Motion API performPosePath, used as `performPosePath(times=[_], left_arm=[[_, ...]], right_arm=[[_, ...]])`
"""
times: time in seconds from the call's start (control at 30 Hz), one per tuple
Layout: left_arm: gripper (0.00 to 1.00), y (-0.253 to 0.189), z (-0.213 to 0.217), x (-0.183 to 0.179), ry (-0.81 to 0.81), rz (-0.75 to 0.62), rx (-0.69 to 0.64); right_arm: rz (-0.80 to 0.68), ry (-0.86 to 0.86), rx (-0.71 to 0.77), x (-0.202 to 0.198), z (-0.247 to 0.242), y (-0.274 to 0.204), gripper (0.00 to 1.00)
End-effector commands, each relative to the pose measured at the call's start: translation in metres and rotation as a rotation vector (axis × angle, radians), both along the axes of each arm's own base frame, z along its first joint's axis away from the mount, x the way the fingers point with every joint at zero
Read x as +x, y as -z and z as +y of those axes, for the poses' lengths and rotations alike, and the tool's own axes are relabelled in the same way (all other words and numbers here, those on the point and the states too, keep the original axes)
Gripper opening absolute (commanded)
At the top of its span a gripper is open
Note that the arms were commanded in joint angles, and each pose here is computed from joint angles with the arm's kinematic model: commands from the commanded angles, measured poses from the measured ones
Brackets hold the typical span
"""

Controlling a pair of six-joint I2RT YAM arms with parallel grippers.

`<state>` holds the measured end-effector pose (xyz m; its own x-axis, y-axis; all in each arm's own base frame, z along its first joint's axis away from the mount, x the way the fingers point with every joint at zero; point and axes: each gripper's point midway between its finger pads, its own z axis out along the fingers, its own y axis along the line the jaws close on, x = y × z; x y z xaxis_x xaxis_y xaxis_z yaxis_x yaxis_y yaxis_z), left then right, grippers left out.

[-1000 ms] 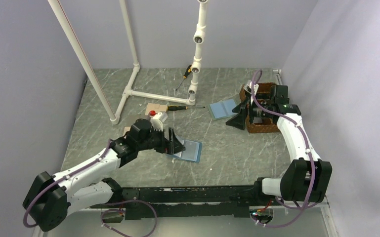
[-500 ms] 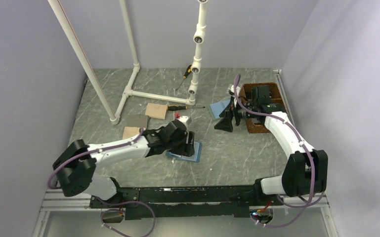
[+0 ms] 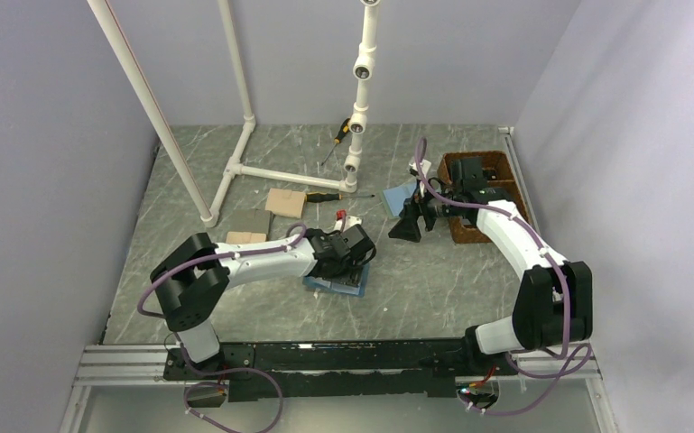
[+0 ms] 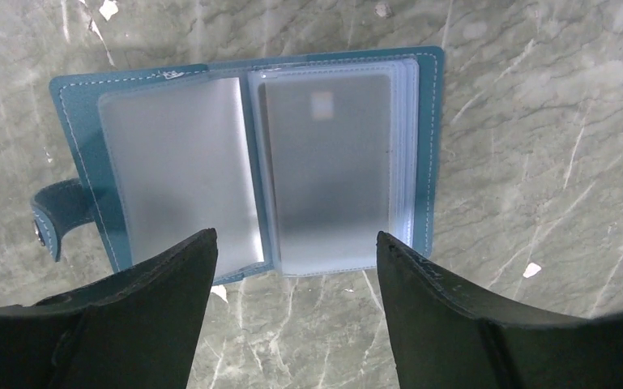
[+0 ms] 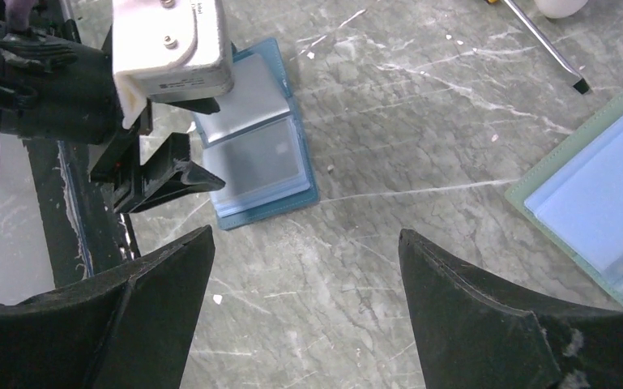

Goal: Take the credit cards out of the card holder
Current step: Remove the credit card from the card holder.

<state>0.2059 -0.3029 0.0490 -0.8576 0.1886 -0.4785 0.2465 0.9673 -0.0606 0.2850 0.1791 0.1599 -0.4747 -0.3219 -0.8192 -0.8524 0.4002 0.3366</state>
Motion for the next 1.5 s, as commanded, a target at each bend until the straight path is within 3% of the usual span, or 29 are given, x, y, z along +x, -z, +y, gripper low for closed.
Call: performPosePath(times=[0.0, 0.17, 0.27, 0.33, 1.47], left_arm=[[0.77, -0.017, -0.010, 0.004, 0.082, -0.078, 0.002], [0.81, -0.025, -0.009, 0.002, 0.123, -0.134, -0.037], [0.97, -0.026, -0.007, -0.001, 0.118, -0.137, -0.062], [0.99, -0.025, -0.008, -0.002, 0.114, -0.136, -0.082], [0.85, 0.001, -0.022, 0.013, 0.083, -0.104, 0.033]], right_arm=[[-0.028, 0.000, -0.003, 0.008, 0.001, -0.004, 0.86], [-0.026, -0.006, -0.003, 0.008, 0.002, -0.003, 0.86], [-0.019, -0.009, -0.002, 0.008, 0.002, -0.002, 0.86], [-0.016, -0.011, -0.002, 0.008, 0.002, -0.001, 0.86], [-0.001, -0.029, -0.016, 0.005, 0.006, 0.004, 0.87]])
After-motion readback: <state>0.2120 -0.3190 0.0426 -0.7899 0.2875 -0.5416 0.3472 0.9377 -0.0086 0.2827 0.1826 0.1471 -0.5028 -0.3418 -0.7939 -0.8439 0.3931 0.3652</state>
